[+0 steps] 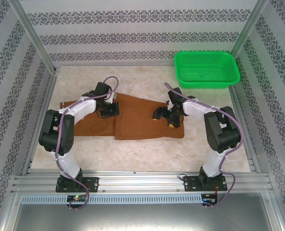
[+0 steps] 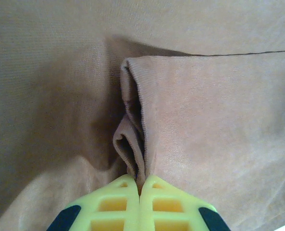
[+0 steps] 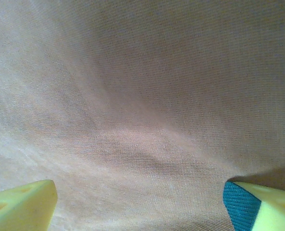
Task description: Roll up the long pants
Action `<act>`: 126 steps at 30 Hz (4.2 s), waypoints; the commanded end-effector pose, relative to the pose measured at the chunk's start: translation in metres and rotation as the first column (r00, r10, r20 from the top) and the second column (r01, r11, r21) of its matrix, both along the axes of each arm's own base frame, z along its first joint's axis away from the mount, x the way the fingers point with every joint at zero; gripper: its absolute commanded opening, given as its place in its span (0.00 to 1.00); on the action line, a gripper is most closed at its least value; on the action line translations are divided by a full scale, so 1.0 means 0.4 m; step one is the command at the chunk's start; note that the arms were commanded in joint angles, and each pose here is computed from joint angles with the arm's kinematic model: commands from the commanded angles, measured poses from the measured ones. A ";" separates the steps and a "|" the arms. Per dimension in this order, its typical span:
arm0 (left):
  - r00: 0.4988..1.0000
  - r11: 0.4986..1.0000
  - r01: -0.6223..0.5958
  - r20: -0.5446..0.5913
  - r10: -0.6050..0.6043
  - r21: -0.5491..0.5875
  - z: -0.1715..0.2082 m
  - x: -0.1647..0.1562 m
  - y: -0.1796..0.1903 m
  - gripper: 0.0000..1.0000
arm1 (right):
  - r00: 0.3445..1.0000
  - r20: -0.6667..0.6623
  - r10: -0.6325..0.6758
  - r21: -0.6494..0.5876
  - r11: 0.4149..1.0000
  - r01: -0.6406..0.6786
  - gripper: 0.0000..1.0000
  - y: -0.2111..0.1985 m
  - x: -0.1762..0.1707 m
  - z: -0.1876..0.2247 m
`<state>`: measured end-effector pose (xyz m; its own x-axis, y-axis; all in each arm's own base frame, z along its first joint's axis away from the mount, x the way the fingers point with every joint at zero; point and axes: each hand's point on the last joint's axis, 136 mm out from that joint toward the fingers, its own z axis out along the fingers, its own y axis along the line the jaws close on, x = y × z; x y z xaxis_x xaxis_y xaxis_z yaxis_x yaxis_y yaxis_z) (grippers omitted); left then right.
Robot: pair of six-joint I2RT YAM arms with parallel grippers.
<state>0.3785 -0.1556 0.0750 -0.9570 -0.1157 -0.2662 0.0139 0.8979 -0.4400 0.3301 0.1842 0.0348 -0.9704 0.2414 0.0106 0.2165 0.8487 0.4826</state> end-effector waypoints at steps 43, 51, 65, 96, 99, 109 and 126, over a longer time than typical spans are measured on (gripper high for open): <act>0.706 0.706 -0.707 -0.015 0.708 0.045 0.320 -0.127 0.800 0.07 | 0.999 0.012 -0.040 0.060 0.997 0.039 0.92 -0.007 0.203 0.024; 0.621 0.621 -0.783 -0.006 0.784 0.035 0.320 -0.106 0.893 0.38 | 1.000 0.014 0.015 0.033 0.999 -0.016 0.93 0.016 0.220 0.044; 0.757 0.757 -0.652 -0.064 0.650 -0.032 0.082 -0.025 0.589 0.24 | 0.985 0.056 0.162 -0.070 0.985 -0.158 0.79 0.100 0.257 0.014; 0.793 0.807 -0.514 -0.198 0.576 0.290 -0.136 -0.048 0.621 0.05 | 0.993 0.120 -0.003 0.041 0.999 -0.002 0.00 0.104 0.427 -0.085; 0.793 0.813 -0.512 -0.210 0.572 0.278 -0.159 -0.041 0.618 0.03 | 0.990 0.117 -0.076 0.014 0.997 0.075 0.00 0.006 0.435 -0.080; 0.882 0.896 -0.386 -0.195 0.428 0.222 -0.169 0.110 0.478 0.03 | 0.991 0.046 -0.125 -0.044 0.991 0.127 0.00 -0.132 0.292 -0.094; 0.987 0.987 -0.160 -0.011 0.161 0.028 -0.162 0.558 0.060 0.01 | 0.975 -0.043 0.216 -0.221 0.950 -0.220 0.00 0.012 -0.284 -0.071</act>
